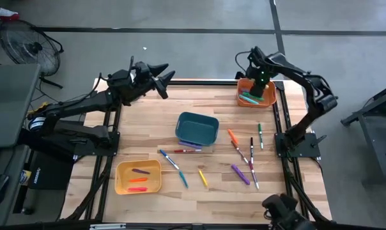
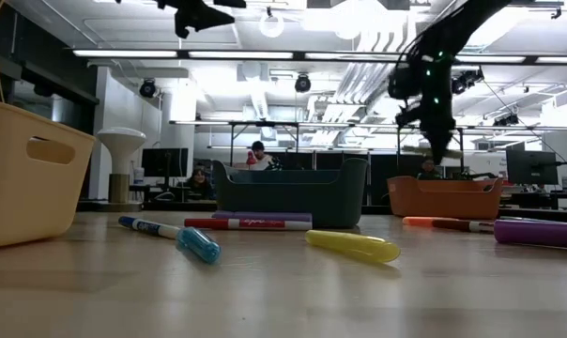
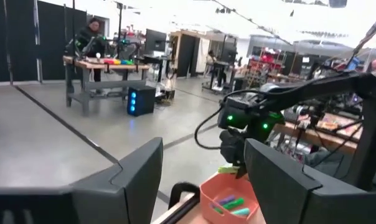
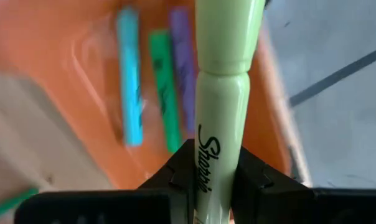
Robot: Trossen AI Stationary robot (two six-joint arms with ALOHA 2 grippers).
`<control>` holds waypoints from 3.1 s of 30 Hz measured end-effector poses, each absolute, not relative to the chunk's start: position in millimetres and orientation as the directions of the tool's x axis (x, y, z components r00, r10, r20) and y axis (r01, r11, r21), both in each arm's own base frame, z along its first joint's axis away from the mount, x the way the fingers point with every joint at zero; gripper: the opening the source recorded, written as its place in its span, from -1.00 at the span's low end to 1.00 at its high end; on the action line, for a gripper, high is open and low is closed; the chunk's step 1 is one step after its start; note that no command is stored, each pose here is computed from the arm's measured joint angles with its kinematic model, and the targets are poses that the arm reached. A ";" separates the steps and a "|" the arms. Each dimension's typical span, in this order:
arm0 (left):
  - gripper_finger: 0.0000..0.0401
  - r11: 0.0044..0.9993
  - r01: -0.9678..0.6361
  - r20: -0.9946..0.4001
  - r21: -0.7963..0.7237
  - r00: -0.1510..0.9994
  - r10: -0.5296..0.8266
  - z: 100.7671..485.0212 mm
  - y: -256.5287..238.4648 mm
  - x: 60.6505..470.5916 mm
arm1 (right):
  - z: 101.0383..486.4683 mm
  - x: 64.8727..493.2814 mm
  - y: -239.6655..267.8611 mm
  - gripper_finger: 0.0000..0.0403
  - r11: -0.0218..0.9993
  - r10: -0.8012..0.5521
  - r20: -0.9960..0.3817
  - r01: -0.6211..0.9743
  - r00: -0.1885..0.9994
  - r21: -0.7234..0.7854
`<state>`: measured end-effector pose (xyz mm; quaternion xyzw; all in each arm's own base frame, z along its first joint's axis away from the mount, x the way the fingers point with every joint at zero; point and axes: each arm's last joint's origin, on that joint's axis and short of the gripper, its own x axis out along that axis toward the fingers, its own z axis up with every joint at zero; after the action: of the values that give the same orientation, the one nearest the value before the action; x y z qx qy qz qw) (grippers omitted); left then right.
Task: Pick & Place Markers
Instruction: Put the light yellow highlighter pen into the orange bin, then put the green marker pen into the blue bin
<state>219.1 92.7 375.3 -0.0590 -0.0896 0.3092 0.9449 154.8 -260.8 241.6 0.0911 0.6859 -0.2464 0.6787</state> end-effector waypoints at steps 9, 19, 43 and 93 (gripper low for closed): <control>0.11 0.805 -0.569 0.122 -0.166 0.798 0.590 374.3 92.5 219.3 | 195.5 165.0 -267.6 -0.74 0.909 -0.079 -0.957 0.375 -0.279 -0.185; 0.11 0.847 -0.507 0.125 -0.157 0.841 0.526 374.3 90.7 220.5 | 172.3 168.4 -274.7 -0.73 0.917 -0.040 -0.944 0.363 -0.326 -0.165; 0.11 0.893 -0.437 0.042 -0.104 0.896 0.443 366.1 88.4 222.8 | 219.1 168.4 -261.6 0.02 0.667 -0.008 -0.979 0.729 -0.204 -0.157; 0.11 0.923 -0.384 0.023 -0.005 0.923 0.384 364.3 86.8 223.6 | 188.4 166.2 -66.9 0.02 0.086 0.082 -0.997 0.996 0.006 0.013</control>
<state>223.6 86.8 364.3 0.0000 -0.0120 0.1959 0.9805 166.2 -66.9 188.4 0.5004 0.5388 -0.4546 0.5026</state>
